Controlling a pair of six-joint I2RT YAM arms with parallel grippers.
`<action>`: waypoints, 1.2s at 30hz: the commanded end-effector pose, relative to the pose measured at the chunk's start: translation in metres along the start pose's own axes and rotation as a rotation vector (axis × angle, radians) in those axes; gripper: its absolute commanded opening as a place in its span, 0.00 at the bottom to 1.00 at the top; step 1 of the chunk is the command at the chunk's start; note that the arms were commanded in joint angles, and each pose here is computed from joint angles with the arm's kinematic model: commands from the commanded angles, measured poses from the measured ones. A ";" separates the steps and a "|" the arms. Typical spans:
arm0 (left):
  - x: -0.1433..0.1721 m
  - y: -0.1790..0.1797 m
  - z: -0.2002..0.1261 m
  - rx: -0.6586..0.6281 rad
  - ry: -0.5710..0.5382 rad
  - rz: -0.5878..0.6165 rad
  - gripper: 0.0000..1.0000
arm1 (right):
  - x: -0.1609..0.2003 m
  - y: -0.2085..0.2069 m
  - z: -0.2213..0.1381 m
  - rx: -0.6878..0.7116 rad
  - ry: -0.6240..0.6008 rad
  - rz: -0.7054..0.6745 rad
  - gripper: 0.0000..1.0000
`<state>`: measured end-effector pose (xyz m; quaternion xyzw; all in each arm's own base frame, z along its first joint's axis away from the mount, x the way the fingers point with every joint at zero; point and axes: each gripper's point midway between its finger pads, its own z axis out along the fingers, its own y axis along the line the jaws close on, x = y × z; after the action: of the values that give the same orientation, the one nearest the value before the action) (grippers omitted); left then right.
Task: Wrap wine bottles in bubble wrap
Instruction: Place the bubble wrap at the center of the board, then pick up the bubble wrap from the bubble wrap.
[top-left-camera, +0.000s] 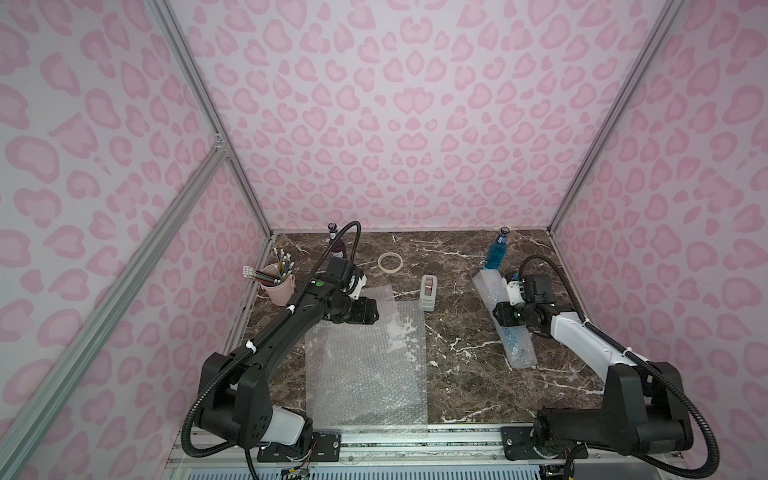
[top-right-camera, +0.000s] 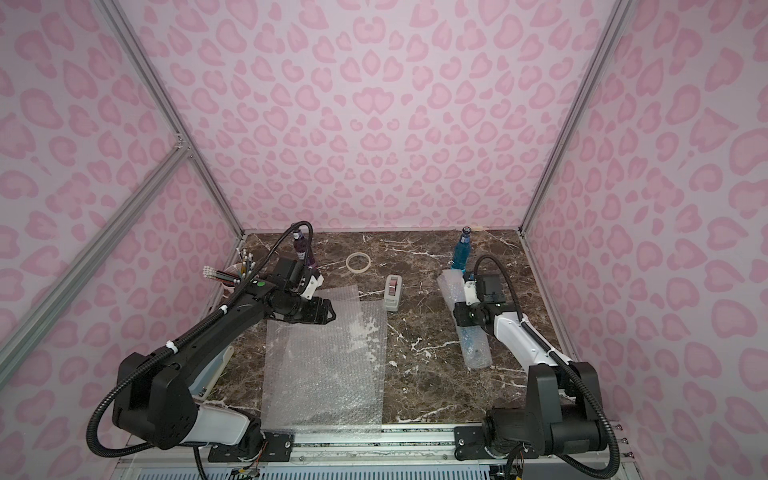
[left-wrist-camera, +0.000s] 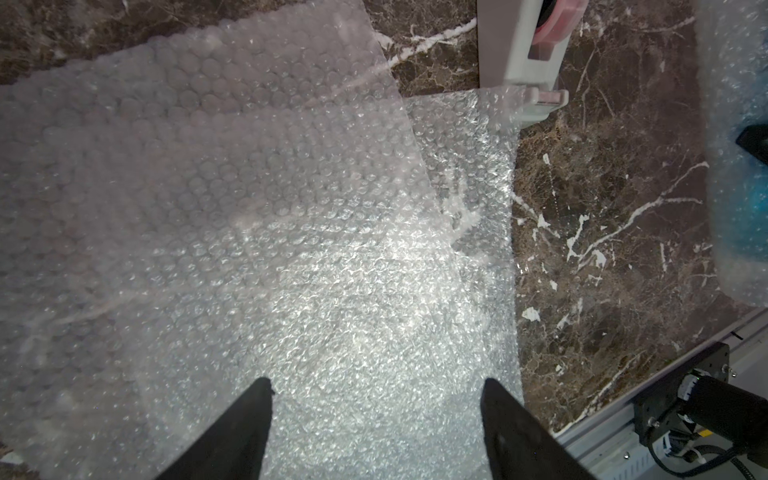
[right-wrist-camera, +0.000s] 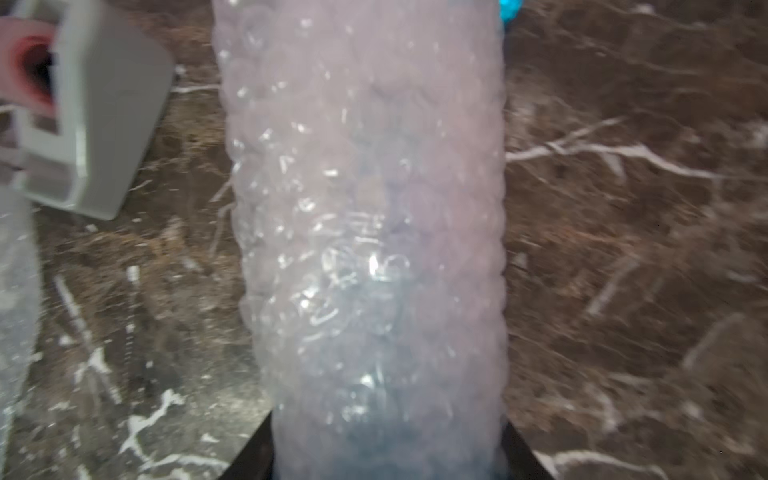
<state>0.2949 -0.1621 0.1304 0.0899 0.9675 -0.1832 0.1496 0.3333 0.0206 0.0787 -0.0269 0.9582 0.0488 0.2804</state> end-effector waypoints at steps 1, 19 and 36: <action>-0.013 -0.007 0.005 0.035 -0.026 -0.004 0.80 | -0.026 -0.033 -0.001 0.104 -0.092 0.043 0.32; -0.008 0.054 0.035 -0.302 0.098 -0.039 0.79 | -0.032 -0.144 0.055 0.413 0.097 -0.012 0.55; -0.024 0.075 0.100 -0.378 0.178 -0.094 0.61 | -0.093 -0.038 -0.022 0.158 -0.207 -0.107 0.87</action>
<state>0.3576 -0.1313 0.0300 0.0348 0.9967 0.0066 0.0736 0.4092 -0.0421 0.1437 -0.0355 0.9217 -0.0914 0.3754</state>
